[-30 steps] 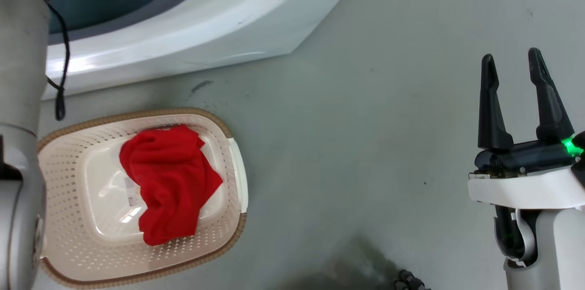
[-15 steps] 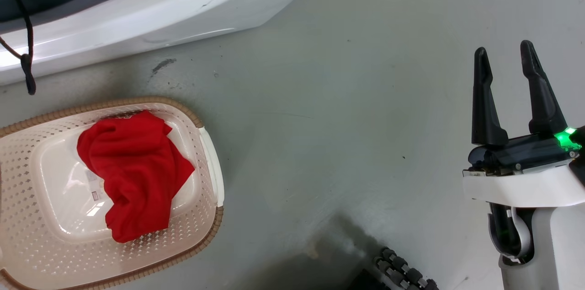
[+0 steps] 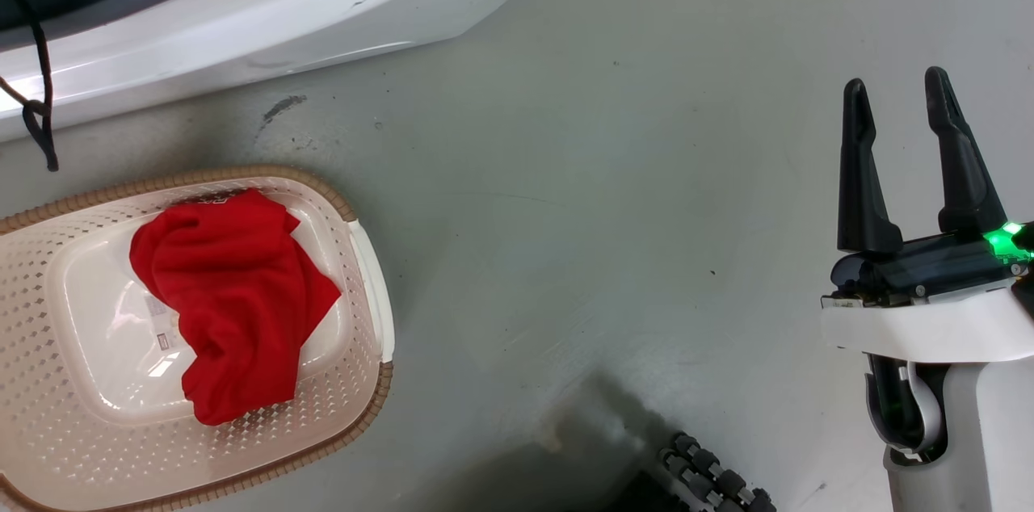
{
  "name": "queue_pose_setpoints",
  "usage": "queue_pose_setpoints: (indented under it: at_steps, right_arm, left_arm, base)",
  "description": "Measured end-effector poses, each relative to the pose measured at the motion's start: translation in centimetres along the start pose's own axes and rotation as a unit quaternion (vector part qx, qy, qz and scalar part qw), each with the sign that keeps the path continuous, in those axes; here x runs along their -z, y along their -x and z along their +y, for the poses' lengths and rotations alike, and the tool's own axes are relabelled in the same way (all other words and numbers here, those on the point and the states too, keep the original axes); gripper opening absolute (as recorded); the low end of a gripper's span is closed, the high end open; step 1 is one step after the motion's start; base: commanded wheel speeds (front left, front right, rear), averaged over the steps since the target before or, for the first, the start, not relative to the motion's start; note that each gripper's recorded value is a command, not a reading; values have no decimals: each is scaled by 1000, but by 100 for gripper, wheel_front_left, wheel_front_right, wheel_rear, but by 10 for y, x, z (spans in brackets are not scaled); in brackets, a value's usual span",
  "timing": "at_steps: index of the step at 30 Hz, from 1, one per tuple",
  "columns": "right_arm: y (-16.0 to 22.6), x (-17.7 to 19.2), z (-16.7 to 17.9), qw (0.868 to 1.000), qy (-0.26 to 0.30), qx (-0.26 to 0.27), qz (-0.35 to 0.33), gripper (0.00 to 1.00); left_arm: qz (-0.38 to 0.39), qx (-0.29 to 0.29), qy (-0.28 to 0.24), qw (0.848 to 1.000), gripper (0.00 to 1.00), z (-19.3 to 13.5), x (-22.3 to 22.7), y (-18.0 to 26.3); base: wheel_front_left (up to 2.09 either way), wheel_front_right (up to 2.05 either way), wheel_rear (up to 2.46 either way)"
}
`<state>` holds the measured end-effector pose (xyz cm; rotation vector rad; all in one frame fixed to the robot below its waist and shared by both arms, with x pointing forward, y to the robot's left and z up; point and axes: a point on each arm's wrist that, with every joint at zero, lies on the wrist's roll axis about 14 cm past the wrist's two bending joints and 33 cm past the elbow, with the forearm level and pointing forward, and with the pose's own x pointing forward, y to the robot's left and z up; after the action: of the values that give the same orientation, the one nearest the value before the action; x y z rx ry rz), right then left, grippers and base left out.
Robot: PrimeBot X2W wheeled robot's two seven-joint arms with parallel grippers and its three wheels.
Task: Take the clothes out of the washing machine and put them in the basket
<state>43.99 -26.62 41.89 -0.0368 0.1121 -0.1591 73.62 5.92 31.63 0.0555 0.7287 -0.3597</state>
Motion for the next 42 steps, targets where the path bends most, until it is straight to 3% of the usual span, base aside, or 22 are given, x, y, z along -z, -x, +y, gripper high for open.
queue_pose_setpoints:
  at_steps: [15,42]
  right_arm:
    - [7,-23,9,999,4,-15,-28,100]
    - [58,-80,60,991,-5,-92,-99,100]
  left_arm:
    - [-109,9,30,994,0,-10,-24,45]
    - [-286,35,3,958,0,-30,9,244]
  base:
    - [0,0,0]
    - [0,0,0]
